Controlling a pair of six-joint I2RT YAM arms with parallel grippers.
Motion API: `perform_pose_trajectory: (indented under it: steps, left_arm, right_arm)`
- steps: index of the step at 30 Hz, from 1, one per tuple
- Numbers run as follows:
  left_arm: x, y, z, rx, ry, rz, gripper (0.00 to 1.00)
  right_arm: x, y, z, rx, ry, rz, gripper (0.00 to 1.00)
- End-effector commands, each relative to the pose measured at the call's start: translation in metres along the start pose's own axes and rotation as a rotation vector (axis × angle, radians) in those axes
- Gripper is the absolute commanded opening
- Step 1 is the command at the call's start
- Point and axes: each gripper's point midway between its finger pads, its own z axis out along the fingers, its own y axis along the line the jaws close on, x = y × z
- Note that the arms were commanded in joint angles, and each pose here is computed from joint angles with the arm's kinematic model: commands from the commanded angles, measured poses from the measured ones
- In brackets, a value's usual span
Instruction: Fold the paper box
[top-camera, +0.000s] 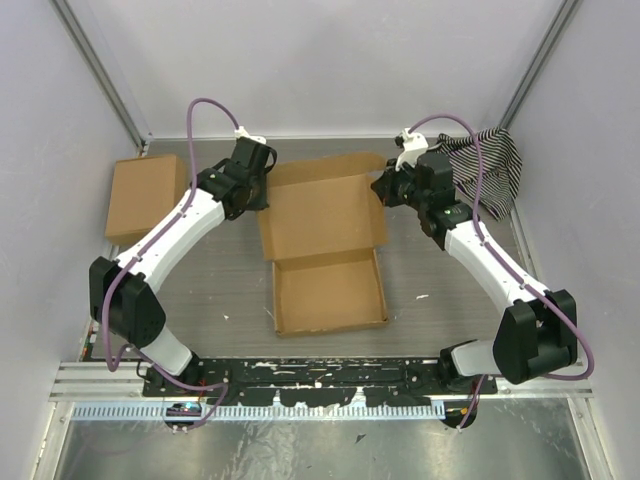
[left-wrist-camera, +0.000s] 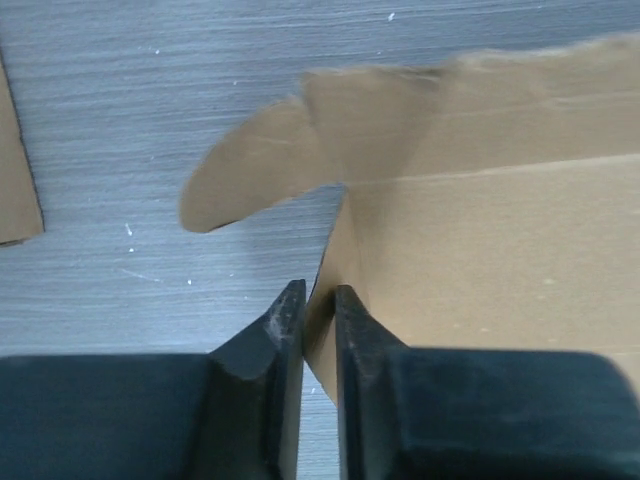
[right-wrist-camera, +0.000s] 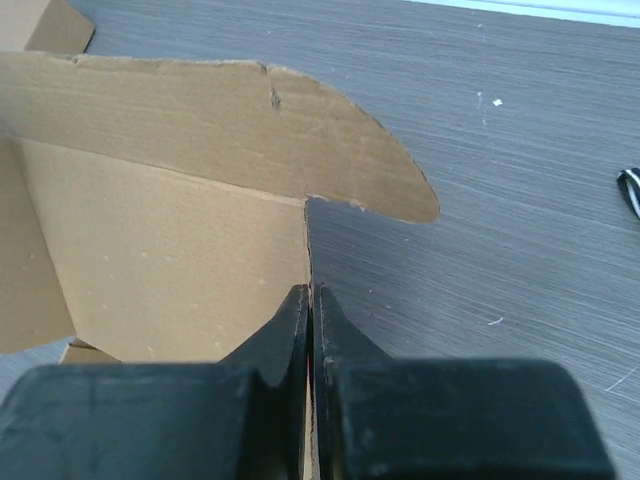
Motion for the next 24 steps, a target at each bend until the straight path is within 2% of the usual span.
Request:
perform_pose_trajectory:
  steps: [1, 2, 3, 7, 13, 18, 24]
  left_arm:
    - [-0.019, -0.011, -0.004, 0.063, -0.049, -0.008, 0.11]
    - [-0.019, -0.011, -0.005, 0.066, -0.049, -0.007, 0.03]
    - [-0.02, -0.01, -0.005, 0.062, -0.052, -0.009, 0.0]
    - [-0.025, -0.005, -0.01, 0.051, -0.097, -0.024, 0.0]
    - [-0.042, -0.001, -0.036, 0.114, -0.273, -0.083, 0.0]
    - [-0.045, 0.004, -0.052, 0.155, -0.397, -0.119, 0.0]
    - [-0.044, 0.008, -0.068, 0.2, -0.485, -0.153, 0.0]
  right_arm:
    - [-0.027, 0.015, -0.008, -0.044, -0.045, -0.008, 0.06]
    - [-0.028, 0.014, -0.007, -0.038, -0.032, -0.005, 0.07]
    - [-0.026, 0.012, -0.006, -0.03, -0.014, 0.0, 0.11]
    - [-0.019, 0.007, 0.0, 0.0, 0.096, 0.002, 0.3]
    - [-0.006, -0.004, 0.004, 0.055, 0.239, 0.002, 0.36]
    - [-0.011, -0.01, -0.003, 0.101, 0.232, -0.001, 0.48]
    - [-0.007, 0.003, -0.006, 0.026, 0.237, -0.002, 0.48]
